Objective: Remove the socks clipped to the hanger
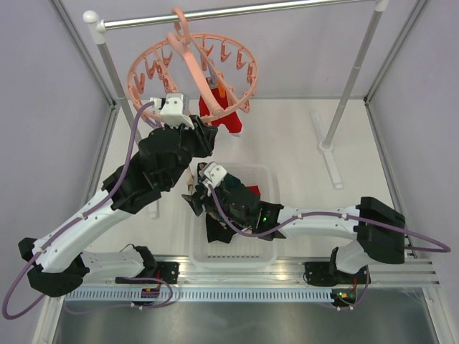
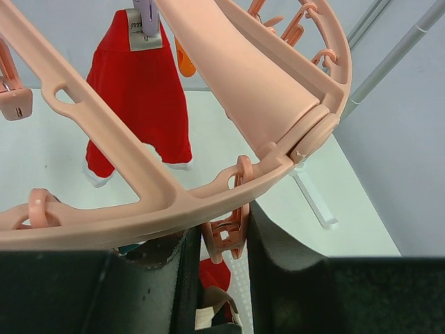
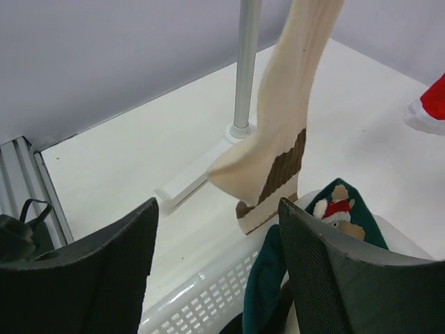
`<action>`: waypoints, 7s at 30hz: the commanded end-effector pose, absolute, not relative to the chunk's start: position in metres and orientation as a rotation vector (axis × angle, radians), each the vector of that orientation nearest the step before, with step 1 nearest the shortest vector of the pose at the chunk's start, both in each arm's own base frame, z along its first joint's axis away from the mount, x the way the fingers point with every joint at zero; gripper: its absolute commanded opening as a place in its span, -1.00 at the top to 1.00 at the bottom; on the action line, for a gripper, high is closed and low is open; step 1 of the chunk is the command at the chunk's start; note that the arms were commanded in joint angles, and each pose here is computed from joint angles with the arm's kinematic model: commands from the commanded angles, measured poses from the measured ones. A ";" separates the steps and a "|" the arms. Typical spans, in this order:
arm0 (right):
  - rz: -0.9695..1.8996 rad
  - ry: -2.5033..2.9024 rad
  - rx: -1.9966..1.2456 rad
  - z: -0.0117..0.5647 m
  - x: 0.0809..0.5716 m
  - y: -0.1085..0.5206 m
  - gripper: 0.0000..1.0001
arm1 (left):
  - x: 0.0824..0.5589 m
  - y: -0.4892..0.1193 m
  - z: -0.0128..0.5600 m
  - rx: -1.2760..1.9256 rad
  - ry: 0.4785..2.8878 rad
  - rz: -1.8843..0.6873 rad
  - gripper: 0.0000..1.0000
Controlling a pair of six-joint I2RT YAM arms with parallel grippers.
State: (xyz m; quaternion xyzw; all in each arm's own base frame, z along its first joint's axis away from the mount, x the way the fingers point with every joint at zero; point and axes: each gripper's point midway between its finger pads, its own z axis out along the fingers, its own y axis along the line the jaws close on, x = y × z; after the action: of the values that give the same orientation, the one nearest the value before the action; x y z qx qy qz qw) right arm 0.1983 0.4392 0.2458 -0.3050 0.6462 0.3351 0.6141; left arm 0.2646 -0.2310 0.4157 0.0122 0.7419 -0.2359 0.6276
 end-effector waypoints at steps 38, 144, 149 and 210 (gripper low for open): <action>0.340 1.460 -0.357 0.282 0.267 0.394 0.99 | 0.175 -0.251 0.475 0.431 1.583 -0.971 -0.10; 0.234 1.535 -0.279 0.270 0.278 0.385 0.98 | 0.246 -0.182 0.436 -0.062 1.627 -0.519 0.10; 0.242 1.533 -0.273 0.272 0.277 0.383 0.99 | 0.247 -0.184 0.436 -0.056 1.629 -0.512 0.38; 0.200 1.529 -0.235 0.282 0.284 0.386 0.99 | 0.249 -0.184 0.432 -0.059 1.632 -0.495 -0.20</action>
State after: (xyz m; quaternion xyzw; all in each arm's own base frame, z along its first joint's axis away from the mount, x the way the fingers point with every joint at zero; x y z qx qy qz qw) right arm 0.2805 0.3838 0.2655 -0.1277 0.6962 0.0856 0.7011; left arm 0.2440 -0.1926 0.4058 -0.0060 0.7438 -0.2254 0.6292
